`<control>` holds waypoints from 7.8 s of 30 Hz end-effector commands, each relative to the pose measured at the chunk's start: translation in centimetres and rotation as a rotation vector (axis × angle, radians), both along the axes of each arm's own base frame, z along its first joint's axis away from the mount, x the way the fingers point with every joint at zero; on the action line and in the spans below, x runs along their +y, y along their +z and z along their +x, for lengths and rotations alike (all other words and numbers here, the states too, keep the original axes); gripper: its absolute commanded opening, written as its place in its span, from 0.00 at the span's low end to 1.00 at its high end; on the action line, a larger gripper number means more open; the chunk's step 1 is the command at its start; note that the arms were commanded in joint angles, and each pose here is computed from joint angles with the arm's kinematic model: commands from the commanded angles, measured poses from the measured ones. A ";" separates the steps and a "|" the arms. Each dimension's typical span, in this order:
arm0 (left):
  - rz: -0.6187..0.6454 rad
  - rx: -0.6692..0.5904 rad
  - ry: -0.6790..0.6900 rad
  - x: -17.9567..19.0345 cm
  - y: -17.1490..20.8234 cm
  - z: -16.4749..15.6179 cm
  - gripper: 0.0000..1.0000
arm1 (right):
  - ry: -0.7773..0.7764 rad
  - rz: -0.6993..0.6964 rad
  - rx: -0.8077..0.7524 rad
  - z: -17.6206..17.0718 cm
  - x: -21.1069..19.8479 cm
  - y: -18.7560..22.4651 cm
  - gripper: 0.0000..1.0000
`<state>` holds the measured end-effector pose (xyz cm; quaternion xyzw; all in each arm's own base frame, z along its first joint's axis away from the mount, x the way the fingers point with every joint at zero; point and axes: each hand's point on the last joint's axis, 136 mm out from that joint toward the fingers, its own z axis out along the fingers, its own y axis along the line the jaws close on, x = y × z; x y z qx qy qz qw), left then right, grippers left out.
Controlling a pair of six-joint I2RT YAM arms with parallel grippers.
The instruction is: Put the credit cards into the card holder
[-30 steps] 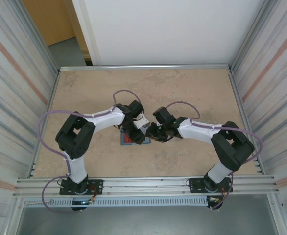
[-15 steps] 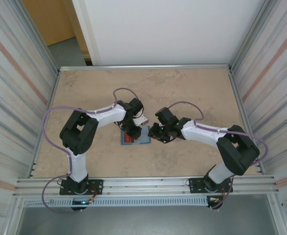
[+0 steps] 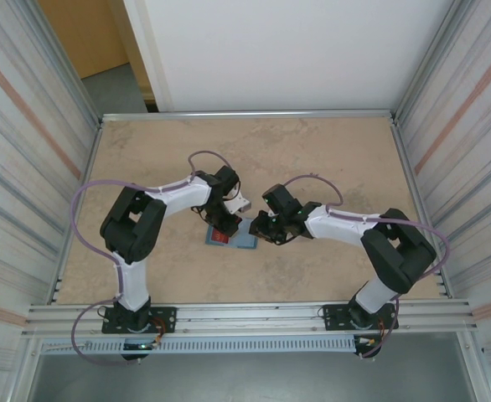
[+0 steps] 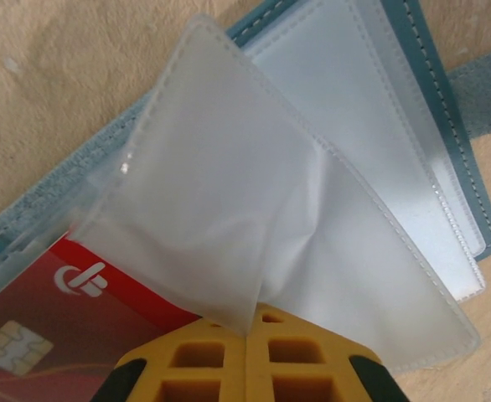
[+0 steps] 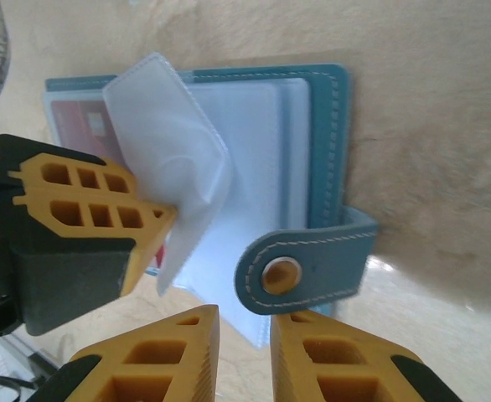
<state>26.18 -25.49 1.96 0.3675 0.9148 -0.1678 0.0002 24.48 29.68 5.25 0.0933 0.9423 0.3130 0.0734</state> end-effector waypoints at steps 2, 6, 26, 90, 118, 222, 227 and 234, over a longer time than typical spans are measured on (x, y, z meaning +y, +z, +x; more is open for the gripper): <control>0.012 0.055 0.007 0.6 -1.6 -1.0 0.01 | -0.001 0.097 0.007 1.1 2.4 0.7 0.22; 0.004 0.052 0.008 0.6 -1.5 -1.0 0.02 | -0.038 0.095 0.019 1.6 2.7 0.3 0.25; -0.010 0.055 0.012 0.4 -1.2 -1.1 0.04 | -0.102 0.128 0.057 1.9 3.5 0.0 0.46; -0.178 -0.191 0.450 12.9 9.5 7.5 0.63 | 0.292 -0.018 -0.010 0.3 12.0 -0.1 0.20; -0.120 -0.263 0.218 10.2 9.6 5.8 0.17 | 0.244 -0.087 -0.119 1.7 5.6 5.0 0.36; -0.262 -0.031 -0.162 -15.7 1.4 0.1 0.00 | -0.089 -0.564 -0.027 1.6 -21.9 4.5 0.62; -0.270 -0.029 -0.156 -15.6 1.6 0.1 0.00 | -0.082 -0.549 -0.040 1.8 -21.4 4.8 0.54; -0.267 -0.018 -0.148 -15.5 1.3 0.3 0.00 | -0.065 -0.560 -0.041 1.7 -21.0 5.0 0.45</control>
